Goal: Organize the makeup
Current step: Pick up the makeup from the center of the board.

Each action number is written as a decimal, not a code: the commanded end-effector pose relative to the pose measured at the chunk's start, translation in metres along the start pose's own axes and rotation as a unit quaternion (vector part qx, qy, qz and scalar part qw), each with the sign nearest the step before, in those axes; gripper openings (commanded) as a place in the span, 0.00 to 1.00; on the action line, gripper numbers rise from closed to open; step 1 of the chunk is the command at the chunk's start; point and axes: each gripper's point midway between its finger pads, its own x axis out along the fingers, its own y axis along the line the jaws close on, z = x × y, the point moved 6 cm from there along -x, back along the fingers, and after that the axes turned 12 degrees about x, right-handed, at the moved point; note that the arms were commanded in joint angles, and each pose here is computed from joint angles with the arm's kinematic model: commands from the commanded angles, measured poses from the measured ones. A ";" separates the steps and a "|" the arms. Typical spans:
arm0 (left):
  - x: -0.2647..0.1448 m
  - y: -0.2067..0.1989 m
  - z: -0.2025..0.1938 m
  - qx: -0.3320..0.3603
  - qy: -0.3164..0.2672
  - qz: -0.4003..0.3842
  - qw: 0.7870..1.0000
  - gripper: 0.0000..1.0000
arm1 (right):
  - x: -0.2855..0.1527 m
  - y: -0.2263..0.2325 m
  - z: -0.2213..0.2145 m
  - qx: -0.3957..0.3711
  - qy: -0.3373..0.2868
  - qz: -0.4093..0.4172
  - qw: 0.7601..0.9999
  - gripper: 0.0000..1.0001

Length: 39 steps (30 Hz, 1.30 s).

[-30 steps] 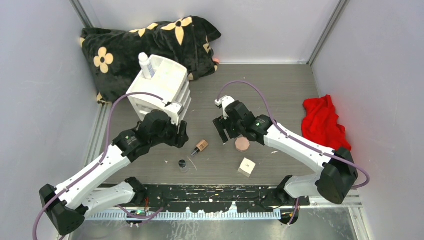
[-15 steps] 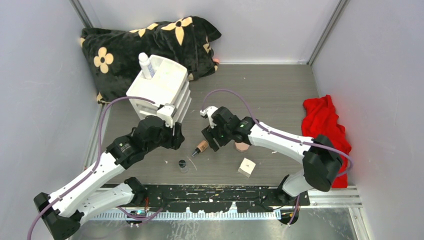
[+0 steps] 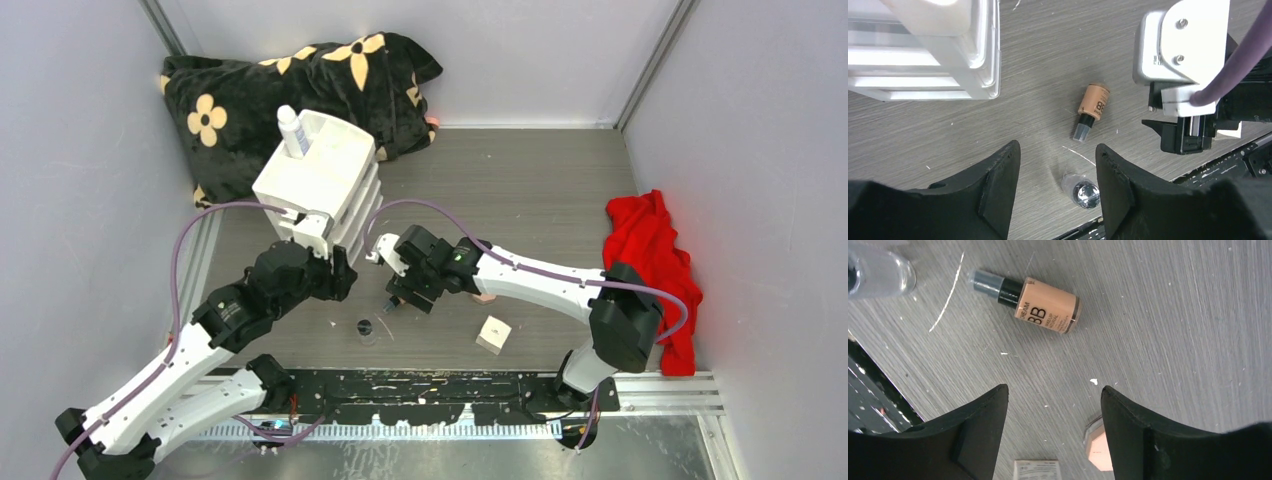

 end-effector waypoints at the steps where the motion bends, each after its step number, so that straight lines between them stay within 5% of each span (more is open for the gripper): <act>1: -0.010 0.008 0.007 -0.023 -0.031 0.031 0.999 0.57 | -0.007 0.003 0.014 -0.091 -0.026 0.045 0.994 0.72; 20: -0.037 0.031 0.001 -0.051 -0.058 0.099 0.992 0.55 | 0.048 0.026 0.040 -0.164 -0.009 0.137 0.977 0.68; 39: -0.038 0.034 -0.005 -0.053 -0.062 0.107 0.991 0.55 | 0.080 0.060 0.018 -0.188 0.039 0.166 0.967 0.65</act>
